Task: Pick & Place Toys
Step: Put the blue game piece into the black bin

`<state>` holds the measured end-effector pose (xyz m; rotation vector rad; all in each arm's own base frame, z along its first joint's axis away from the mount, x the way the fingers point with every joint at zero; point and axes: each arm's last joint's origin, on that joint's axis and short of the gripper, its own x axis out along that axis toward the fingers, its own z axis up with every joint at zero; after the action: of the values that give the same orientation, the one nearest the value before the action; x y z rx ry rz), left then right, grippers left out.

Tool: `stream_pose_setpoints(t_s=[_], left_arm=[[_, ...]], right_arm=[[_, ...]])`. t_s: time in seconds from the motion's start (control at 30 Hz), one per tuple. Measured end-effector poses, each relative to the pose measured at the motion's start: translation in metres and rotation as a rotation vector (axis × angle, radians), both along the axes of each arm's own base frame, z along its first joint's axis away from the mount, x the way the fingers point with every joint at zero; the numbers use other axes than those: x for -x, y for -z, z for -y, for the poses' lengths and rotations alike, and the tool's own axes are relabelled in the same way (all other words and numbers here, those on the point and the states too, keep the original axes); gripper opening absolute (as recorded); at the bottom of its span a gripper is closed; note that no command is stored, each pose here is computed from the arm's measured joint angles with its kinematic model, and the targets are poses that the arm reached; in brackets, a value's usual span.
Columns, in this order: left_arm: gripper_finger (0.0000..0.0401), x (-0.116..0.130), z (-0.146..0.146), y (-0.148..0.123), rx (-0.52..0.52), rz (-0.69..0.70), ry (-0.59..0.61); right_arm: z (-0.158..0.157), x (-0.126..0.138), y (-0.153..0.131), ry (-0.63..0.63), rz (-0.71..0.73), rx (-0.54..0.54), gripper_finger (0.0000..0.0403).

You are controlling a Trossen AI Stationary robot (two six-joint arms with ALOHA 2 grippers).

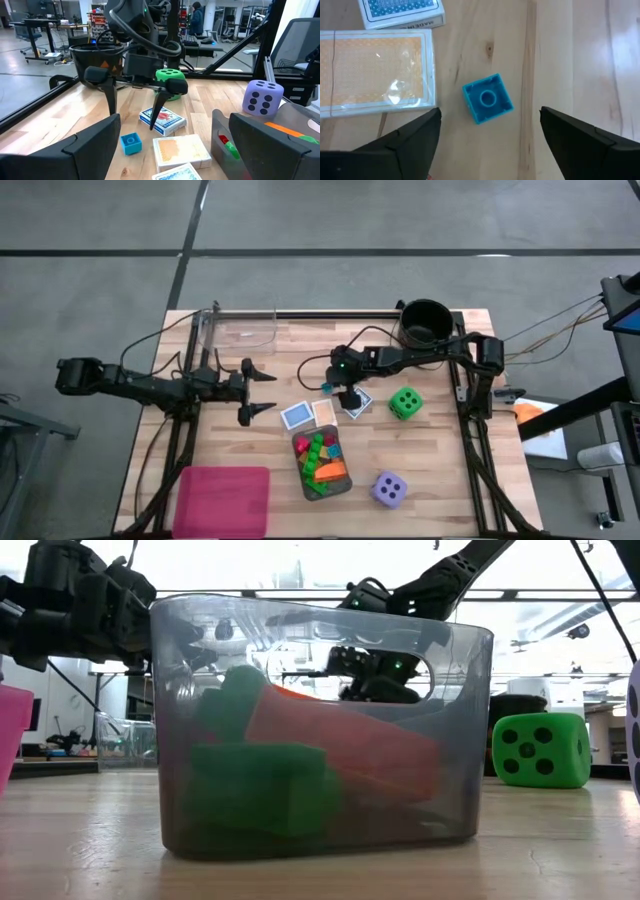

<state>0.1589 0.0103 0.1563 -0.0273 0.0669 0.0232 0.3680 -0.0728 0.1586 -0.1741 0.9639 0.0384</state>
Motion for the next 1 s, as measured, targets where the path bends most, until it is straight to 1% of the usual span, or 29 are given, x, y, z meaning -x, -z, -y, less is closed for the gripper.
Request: stream_pose_setpoints(t_s=[0.13,0.33,0.43,0.53,0.63,0.77,0.87,1.0], left_arm=[[0.0377,0.0,0.0,0.0,0.0,0.0,0.0],[0.0377,0.0,0.0,0.0,0.0,0.0,0.0],[0.0377,0.0,0.0,0.0,0.0,0.0,0.0],[0.0377,0.0,0.0,0.0,0.0,0.0,0.0],[0.0377,0.0,0.0,0.0,0.0,0.0,0.0],[0.0377,0.0,0.0,0.0,0.0,0.0,0.0],[0.0377,0.0,0.0,0.0,0.001,-0.001,0.0],[0.0377,0.0,0.0,0.0,0.001,-0.003,0.0]], right_arm=[[0.001,-0.002,-0.002,-0.009,0.029,0.013,0.0322],[0.001,-0.003,-0.002,-0.031,0.032,0.027,0.0283],[0.002,-0.002,-0.002,-0.027,0.033,0.027,0.0271],[0.005,-0.003,0.0,-0.019,0.031,0.026,0.0268],[0.006,-0.005,0.009,-0.017,0.008,0.014,0.0268],[0.008,-0.015,0.021,-0.022,-0.037,0.0,0.0268],[0.01,-0.024,0.022,-0.031,-0.049,0.002,0.0268],[0.012,-0.032,0.026,-0.042,-0.109,-0.008,0.0268]])
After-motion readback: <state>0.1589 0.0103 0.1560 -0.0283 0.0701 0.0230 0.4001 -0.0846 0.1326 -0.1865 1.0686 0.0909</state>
